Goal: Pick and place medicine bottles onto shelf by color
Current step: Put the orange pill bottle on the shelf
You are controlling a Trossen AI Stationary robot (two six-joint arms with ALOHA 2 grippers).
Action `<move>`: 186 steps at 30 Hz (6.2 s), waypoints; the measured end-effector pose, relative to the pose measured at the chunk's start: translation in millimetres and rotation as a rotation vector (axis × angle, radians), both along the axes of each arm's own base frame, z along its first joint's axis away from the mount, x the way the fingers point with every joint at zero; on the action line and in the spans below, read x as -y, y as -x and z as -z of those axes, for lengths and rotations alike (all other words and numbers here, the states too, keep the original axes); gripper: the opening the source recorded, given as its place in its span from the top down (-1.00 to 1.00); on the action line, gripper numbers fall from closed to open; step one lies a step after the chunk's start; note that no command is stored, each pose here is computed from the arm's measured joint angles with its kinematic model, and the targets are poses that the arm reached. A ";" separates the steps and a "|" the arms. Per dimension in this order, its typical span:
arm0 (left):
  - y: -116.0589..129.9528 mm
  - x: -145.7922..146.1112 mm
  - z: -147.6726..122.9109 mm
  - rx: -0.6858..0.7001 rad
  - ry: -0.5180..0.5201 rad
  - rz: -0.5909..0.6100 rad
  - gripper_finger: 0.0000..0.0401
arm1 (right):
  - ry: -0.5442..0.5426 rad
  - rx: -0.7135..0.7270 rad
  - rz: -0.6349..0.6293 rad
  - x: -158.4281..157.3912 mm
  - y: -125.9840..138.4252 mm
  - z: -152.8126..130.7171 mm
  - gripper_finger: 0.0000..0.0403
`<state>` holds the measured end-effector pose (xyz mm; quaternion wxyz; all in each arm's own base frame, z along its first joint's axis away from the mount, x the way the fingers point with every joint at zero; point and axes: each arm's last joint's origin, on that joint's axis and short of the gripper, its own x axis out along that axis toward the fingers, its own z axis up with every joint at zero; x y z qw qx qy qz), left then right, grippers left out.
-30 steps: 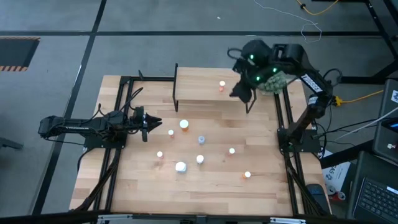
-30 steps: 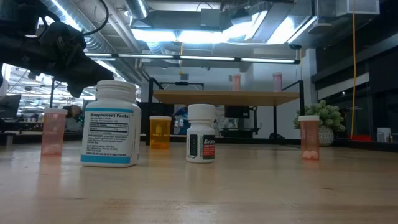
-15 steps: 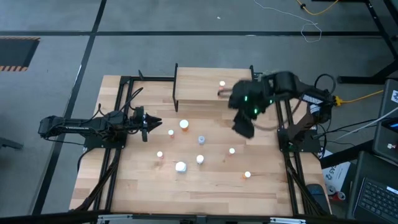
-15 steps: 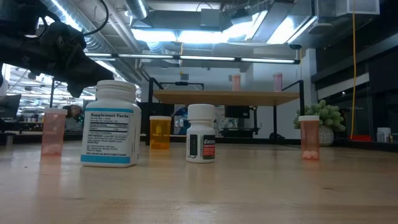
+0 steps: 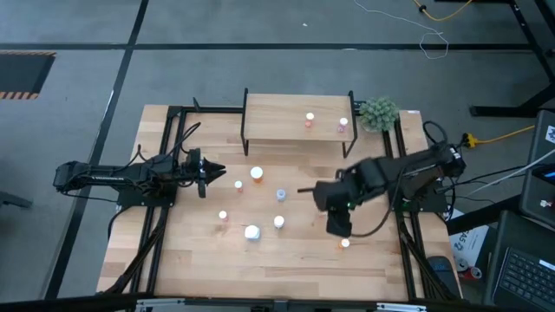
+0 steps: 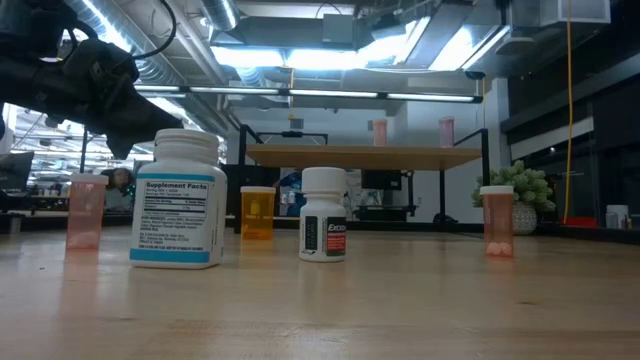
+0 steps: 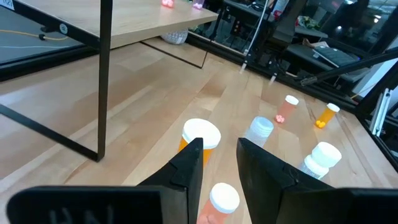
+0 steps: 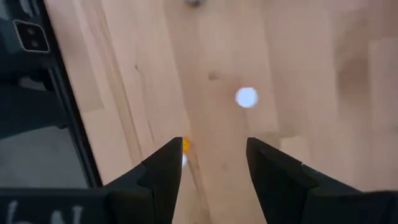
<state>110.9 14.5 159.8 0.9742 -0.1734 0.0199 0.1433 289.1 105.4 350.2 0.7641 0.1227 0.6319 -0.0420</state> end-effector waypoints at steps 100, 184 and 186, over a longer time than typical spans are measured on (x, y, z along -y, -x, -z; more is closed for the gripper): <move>0.3 0.2 3.0 -0.028 0.010 0.003 0.54 | 0.151 -0.047 0.662 7.5 -17.9 159.1 0.43; 0.6 0.1 5.1 -0.054 0.003 0.004 0.54 | 0.281 -0.003 0.650 327.5 21.6 18.2 0.40; 0.6 0.2 5.2 -0.054 0.003 0.004 0.54 | 0.301 -0.009 0.670 328.0 21.9 18.0 0.40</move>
